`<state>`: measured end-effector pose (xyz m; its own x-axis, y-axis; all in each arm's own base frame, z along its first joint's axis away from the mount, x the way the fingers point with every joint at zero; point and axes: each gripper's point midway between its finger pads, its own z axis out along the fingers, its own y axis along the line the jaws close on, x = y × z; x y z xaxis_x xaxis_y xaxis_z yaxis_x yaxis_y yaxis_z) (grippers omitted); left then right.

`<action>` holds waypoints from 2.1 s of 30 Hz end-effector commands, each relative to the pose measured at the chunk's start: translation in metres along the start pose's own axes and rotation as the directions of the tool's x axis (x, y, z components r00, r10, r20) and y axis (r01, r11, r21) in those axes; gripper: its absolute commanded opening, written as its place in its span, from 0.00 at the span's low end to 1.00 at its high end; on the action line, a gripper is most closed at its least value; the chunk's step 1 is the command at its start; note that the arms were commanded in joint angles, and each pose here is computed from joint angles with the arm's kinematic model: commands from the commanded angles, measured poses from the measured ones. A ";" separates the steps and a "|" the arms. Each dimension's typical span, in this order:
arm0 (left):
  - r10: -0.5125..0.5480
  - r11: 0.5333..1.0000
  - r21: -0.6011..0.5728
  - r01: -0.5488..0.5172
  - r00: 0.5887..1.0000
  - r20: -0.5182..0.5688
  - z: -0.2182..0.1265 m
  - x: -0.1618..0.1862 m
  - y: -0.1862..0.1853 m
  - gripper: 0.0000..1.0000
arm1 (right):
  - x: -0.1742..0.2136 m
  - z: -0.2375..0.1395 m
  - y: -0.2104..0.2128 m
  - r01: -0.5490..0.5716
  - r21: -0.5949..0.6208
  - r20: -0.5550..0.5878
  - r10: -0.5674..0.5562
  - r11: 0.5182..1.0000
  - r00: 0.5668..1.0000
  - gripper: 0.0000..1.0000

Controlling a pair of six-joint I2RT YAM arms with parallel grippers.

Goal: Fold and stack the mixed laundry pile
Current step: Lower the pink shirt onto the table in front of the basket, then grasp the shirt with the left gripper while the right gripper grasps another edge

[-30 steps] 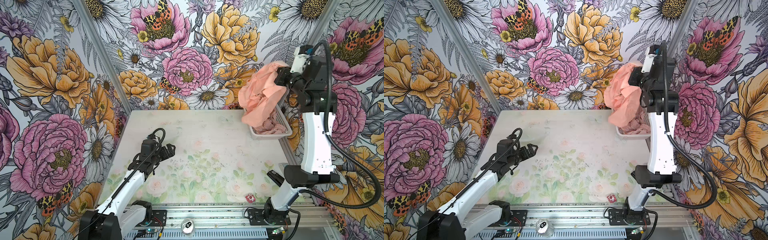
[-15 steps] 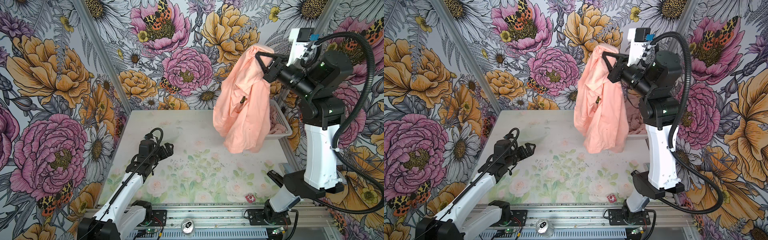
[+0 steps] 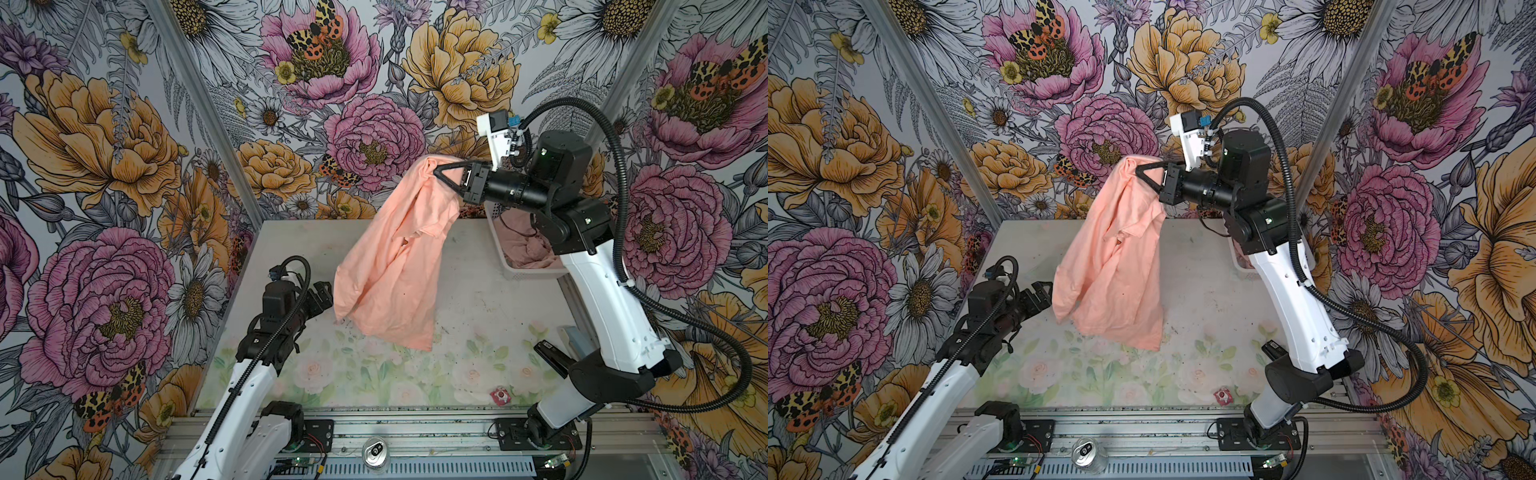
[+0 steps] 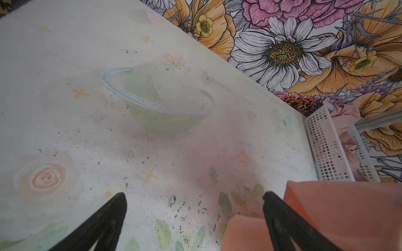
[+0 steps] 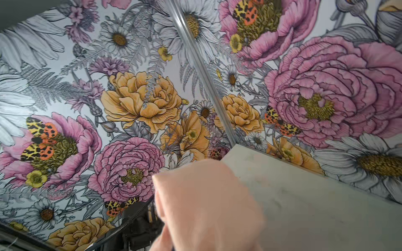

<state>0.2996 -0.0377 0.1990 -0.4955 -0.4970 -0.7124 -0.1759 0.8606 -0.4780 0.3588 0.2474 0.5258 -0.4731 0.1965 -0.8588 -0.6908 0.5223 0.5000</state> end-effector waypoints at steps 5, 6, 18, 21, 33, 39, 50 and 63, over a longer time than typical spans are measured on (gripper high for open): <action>-0.013 0.999 -0.053 0.013 1.000 0.007 0.001 -0.004 0.009 0.99 | 0.047 0.030 -0.181 -0.192 0.372 -0.025 0.217 0.908 0.976 0.15; -0.016 0.999 -0.051 0.016 1.000 0.004 0.002 -0.003 0.008 0.99 | 0.059 0.031 -0.206 -0.206 0.428 -0.039 0.246 0.880 0.969 0.27; 0.116 0.992 0.070 -0.106 0.982 -0.146 0.039 0.030 -0.038 0.99 | 0.161 -0.005 -0.255 0.066 0.752 -0.282 0.230 0.656 0.931 0.71; 0.184 0.980 0.118 -0.162 0.961 -0.205 0.064 0.040 -0.062 0.99 | 0.204 -0.011 -0.245 0.072 0.748 -0.338 0.285 0.660 0.897 0.72; 0.412 0.907 0.261 -0.332 0.828 -0.380 0.187 0.086 -0.143 0.79 | 0.318 -0.026 -0.227 -0.069 0.727 -0.357 0.463 0.683 0.811 0.73; 0.416 0.908 0.242 -0.341 0.788 -0.454 0.233 0.108 -0.141 0.62 | 0.335 -0.016 -0.238 -0.093 0.729 -0.344 0.480 0.679 0.807 0.73; 0.391 0.920 0.206 -0.333 0.792 -0.469 0.233 0.106 -0.134 0.00 | 0.349 0.068 -0.235 -0.157 0.632 -0.370 0.474 0.759 0.799 0.73; 0.240 0.971 0.093 -0.221 0.910 -0.337 0.159 0.019 -0.076 0.00 | 0.356 0.084 -0.238 -0.171 0.646 -0.355 0.491 0.744 0.795 0.00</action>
<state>0.4369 -0.1617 0.1251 -0.8144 -0.1339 -0.5646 0.0850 0.9350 -0.3444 0.3993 0.2685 0.0614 -0.9358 0.0949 -0.3394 -0.0645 0.9006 0.4298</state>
